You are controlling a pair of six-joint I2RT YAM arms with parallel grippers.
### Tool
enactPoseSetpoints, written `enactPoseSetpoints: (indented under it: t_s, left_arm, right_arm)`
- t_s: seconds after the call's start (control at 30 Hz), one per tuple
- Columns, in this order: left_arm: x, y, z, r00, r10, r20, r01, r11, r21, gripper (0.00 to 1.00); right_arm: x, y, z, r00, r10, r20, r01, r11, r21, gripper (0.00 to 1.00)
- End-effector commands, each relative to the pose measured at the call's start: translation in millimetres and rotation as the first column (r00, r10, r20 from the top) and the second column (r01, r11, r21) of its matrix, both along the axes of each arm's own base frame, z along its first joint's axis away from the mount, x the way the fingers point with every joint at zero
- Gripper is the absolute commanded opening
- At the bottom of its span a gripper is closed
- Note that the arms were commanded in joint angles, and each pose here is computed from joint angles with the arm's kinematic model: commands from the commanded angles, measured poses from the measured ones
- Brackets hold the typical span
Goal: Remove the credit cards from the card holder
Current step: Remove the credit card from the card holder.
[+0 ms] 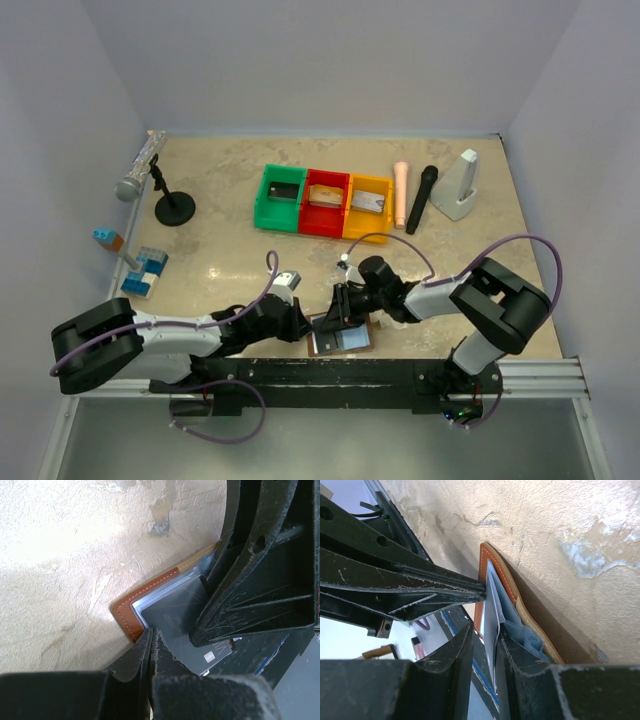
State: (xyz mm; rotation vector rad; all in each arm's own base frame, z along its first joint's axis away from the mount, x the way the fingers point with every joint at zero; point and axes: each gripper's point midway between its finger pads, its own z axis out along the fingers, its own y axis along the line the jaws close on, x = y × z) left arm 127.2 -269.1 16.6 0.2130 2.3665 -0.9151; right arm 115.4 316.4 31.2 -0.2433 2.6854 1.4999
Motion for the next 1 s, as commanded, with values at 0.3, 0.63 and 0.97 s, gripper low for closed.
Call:
enactPoseSetpoints:
  t_s: [0.3,0.63,0.97]
  left_arm:
    - [-6.8,32.2,-37.5,0.997,0.046,-0.055,-0.035,0.984,0.177,0.00]
    - [-6.8,34.3,-38.7,0.997,0.052,-0.054,-0.042,0.983,0.180,0.00]
    - [-7.9,36.1,-41.6,0.997,0.053,-0.058,-0.041,0.981,0.190,0.00]
  right_arm:
    - [0.6,3.4,26.2,0.998,0.029,0.055,-0.032,0.997,0.065,0.25]
    - [0.6,-0.1,29.1,0.998,0.023,0.061,-0.027,0.997,0.067,0.27]
    - [1.4,-3.8,32.7,0.997,0.017,0.070,-0.022,0.998,0.067,0.28]
